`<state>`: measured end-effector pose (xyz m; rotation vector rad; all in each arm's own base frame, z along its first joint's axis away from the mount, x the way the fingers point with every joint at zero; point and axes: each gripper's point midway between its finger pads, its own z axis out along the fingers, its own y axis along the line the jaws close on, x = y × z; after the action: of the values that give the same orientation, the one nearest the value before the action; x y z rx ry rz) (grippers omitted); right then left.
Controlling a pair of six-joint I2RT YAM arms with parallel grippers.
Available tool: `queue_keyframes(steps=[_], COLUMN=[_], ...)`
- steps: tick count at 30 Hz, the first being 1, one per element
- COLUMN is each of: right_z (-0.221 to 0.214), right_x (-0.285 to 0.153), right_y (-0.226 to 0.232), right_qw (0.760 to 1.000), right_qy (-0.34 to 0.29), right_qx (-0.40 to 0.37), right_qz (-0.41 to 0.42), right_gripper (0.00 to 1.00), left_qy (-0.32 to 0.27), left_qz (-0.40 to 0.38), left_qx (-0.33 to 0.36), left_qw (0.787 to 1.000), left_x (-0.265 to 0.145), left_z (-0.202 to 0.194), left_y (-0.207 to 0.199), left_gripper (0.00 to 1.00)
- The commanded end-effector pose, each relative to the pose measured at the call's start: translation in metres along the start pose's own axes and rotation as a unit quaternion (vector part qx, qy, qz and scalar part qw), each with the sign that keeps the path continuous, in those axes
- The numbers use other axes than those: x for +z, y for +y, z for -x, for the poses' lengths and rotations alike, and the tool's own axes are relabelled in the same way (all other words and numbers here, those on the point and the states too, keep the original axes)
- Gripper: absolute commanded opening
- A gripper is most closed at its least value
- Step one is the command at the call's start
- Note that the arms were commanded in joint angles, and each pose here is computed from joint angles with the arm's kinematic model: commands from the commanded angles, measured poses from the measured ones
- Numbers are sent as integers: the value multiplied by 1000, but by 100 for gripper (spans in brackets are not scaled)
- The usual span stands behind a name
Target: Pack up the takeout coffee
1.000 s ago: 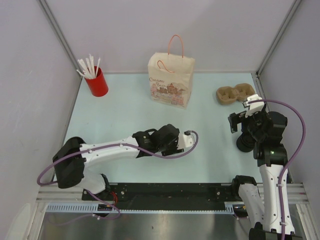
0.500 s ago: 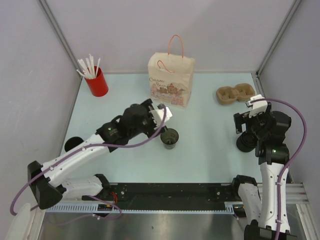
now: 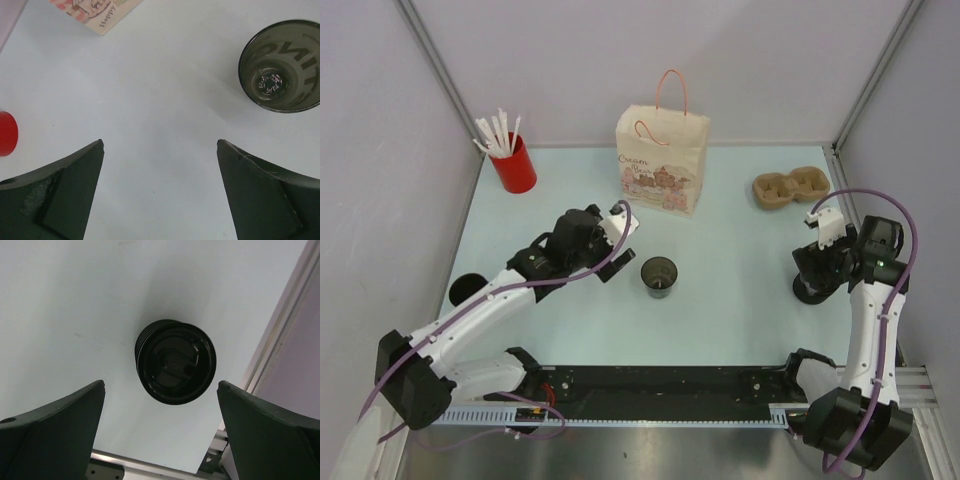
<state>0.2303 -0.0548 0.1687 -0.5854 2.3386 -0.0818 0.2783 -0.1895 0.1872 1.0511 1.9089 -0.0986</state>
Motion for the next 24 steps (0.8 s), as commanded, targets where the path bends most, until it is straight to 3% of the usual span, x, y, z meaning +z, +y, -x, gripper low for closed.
queue_keyframes(steps=[1, 6, 16, 20, 24], right_z=[1, 2, -10, -17, -19], right_x=[0, 17, 41, 50, 59], right_y=[2, -9, -5, -2, 0], right_qw=[1000, 1000, 998, 997, 996], right_qy=[1, 4, 22, 31, 29], right_qx=[-11, 22, 44, 51, 60], right_qz=[25, 15, 41, 52, 58], right_gripper=[99, 95, 87, 75, 72], left_qy=[-24, -43, -21, -23, -26], left_qz=[0, -7, -23, -22, -20], left_qx=[-25, -28, -36, -36, -37], left_qw=[999, 999, 999, 999, 999], left_x=[-4, -11, 3, 3, 3], left_z=[4, 6, -8, -7, -7], left_y=[2, -1, -7, -7, -6], left_gripper=[99, 99, 99, 99, 99])
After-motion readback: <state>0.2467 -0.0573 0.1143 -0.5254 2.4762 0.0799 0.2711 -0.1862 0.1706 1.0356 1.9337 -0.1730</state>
